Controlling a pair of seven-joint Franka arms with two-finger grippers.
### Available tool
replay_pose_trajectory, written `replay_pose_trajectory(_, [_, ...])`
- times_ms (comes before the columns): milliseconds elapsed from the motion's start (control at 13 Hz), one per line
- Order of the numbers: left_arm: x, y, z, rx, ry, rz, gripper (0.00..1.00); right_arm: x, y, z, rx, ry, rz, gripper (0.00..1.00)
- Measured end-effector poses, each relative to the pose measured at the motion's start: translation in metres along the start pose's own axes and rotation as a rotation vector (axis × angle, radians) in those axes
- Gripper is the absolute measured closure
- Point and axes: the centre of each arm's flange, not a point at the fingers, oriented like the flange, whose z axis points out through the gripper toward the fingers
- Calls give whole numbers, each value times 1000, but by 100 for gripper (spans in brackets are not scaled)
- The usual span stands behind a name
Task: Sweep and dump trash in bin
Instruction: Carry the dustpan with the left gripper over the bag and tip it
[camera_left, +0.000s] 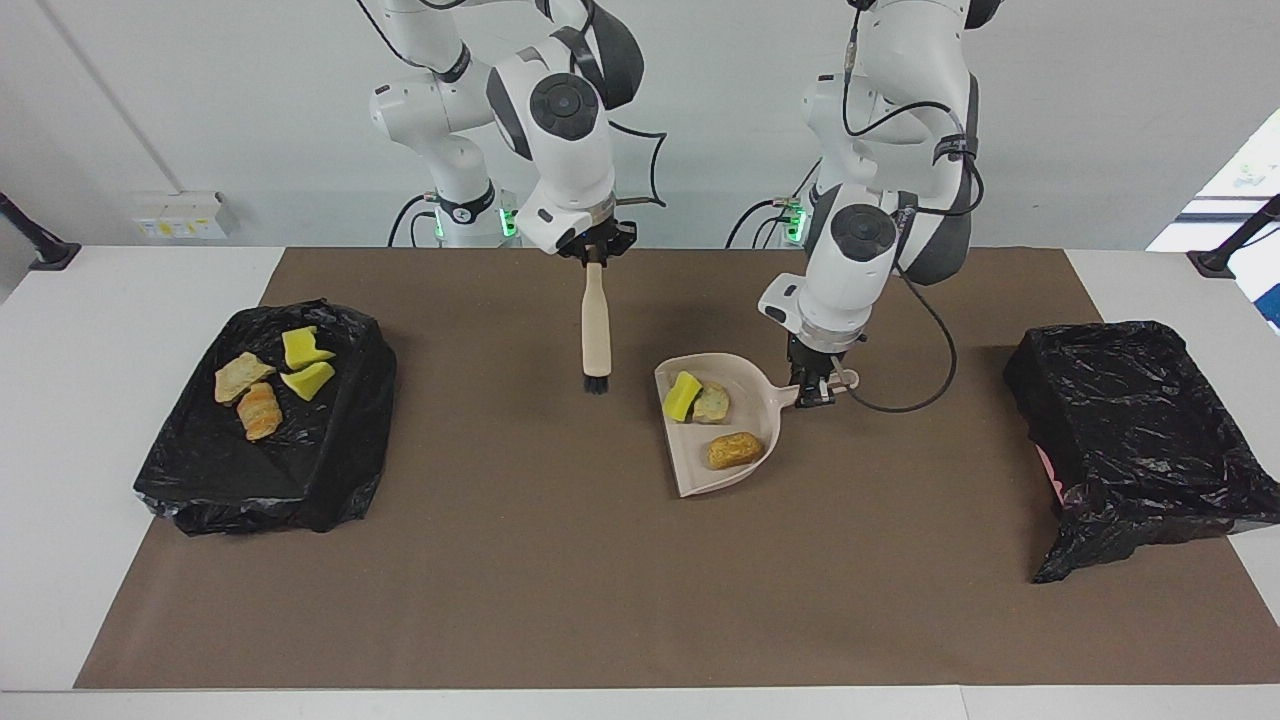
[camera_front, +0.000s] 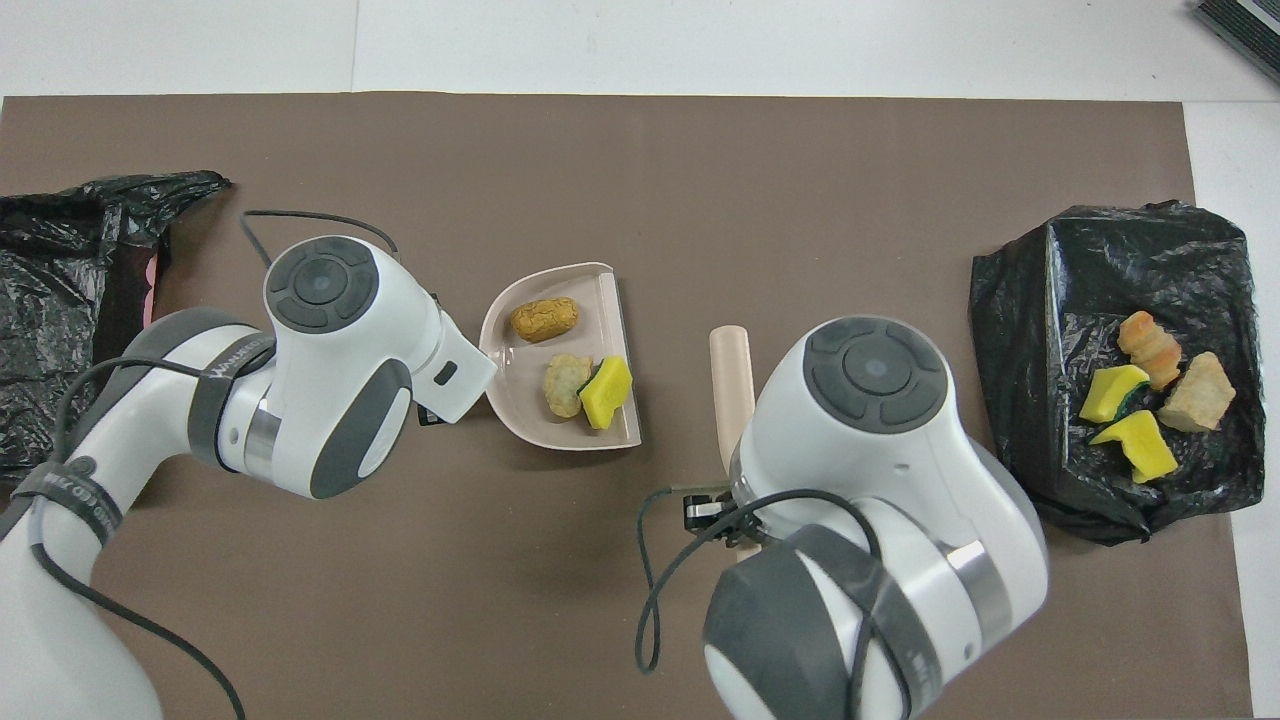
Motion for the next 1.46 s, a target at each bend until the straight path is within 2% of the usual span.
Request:
replay_pose_trajectory(154, [-37, -12, -22, 15, 16, 0, 69, -33, -23, 27, 38, -12, -18, 74])
replay_pose_trajectory(462, [-157, -42, -75, 54, 78, -18, 69, -65, -44, 94, 38, -24, -41, 74])
replay_pose_trajectory(1002, [-380, -50, -128, 67, 78, -86, 69, -81, -39, 163, 40, 22, 0, 74])
replay_pose_trajectory(1233, [-464, -48, -142, 91, 71, -116, 69, -81, -31, 179, 48, 48, 8, 74])
replay_pose_trajectory(1387, [-508, -51, -144, 102, 45, -114, 69, -81, -32, 179, 50, 51, 5, 74])
replay_pose_trajectory(1464, [-527, -54, -144, 105, 21, -114, 69, -82, -32, 180, 49, 51, 1, 67])
